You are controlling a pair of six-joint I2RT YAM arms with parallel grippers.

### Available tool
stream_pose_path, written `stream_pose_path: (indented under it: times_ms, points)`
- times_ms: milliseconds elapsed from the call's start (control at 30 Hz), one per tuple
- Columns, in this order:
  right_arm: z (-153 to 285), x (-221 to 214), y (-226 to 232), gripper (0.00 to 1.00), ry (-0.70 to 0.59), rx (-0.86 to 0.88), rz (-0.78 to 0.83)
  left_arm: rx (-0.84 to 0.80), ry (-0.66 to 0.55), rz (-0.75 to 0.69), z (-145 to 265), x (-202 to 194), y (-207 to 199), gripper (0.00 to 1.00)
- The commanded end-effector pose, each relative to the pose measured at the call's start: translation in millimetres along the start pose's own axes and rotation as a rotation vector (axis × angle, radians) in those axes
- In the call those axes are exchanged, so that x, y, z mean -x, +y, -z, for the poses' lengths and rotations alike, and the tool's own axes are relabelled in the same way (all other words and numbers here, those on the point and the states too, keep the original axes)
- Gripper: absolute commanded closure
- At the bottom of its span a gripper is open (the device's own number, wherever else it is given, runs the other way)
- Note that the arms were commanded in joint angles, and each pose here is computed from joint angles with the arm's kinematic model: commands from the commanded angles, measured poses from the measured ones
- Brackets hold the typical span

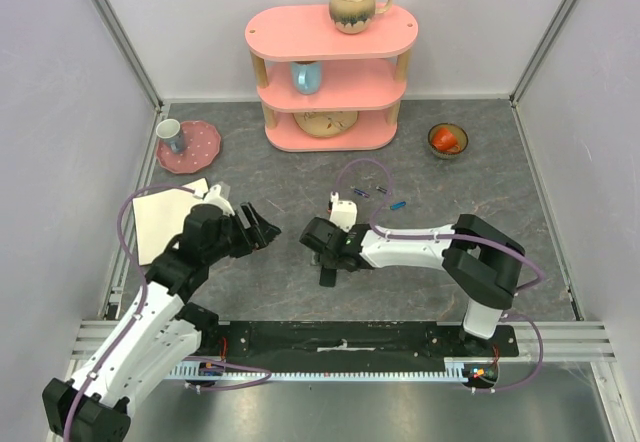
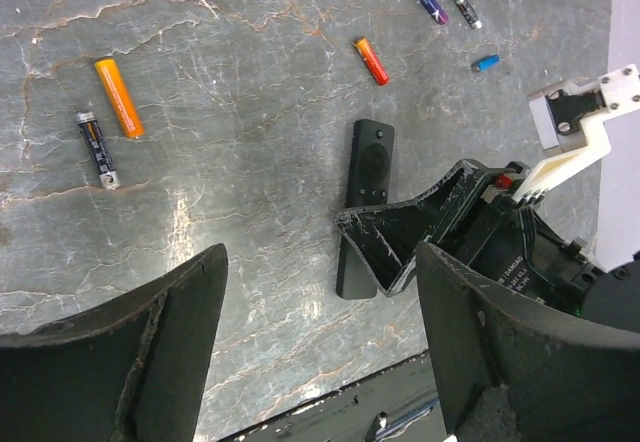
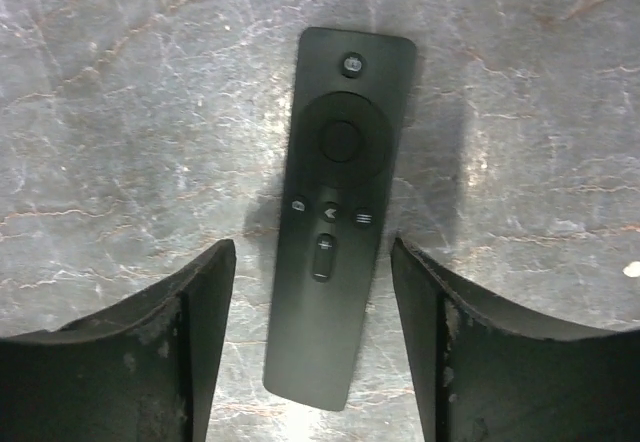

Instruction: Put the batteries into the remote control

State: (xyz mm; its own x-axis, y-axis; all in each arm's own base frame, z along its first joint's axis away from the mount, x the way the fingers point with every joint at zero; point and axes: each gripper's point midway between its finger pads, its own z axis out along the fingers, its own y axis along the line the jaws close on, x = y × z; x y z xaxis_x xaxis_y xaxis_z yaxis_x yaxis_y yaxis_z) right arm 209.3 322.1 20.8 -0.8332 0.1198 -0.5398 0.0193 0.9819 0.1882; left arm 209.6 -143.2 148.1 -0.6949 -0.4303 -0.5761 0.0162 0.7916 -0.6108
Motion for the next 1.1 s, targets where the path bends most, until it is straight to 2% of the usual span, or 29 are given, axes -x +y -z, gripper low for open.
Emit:
stream_pose_path:
  times_ms: [0,67,167,300,333,400,600,633,933,967,1067]
  points:
    - [2,9,11,0.23,-0.018,0.008,-0.027,0.002,0.013,-0.014,-5,0,0,0.17]
    - [13,15,9,0.15,-0.031,0.02,-0.028,0.017,0.03,-0.022,-9,-1,1,0.15]
    - [34,26,-3,0.1,-0.069,0.031,-0.017,0.039,0.047,-0.037,-12,-2,0,0.13]
    - [68,44,-35,0.08,-0.151,0.036,0.035,0.064,0.102,-0.086,-26,-15,-9,0.12]
    - [82,50,-44,0.07,-0.182,0.056,0.065,0.088,0.08,-0.097,-29,-12,-12,0.03]
    - [94,55,-58,0.08,-0.213,0.055,0.097,0.074,0.12,-0.155,-37,-26,-31,0.01]
    - [129,69,-98,0.09,-0.322,0.073,0.134,0.077,0.168,-0.282,-65,-50,-70,0.01]
    - [134,72,-106,0.09,-0.348,0.078,0.12,0.102,0.208,-0.317,-75,-62,-67,0.01]
    - [138,66,-128,0.1,-0.377,0.082,0.094,0.104,0.315,-0.441,-116,-91,-87,0.01]
    - [137,65,-128,0.1,-0.371,0.085,0.093,0.119,0.332,-0.45,-122,-96,-83,0.02]
    - [135,62,-128,0.1,-0.362,0.086,0.094,0.126,0.349,-0.48,-132,-101,-84,0.14]
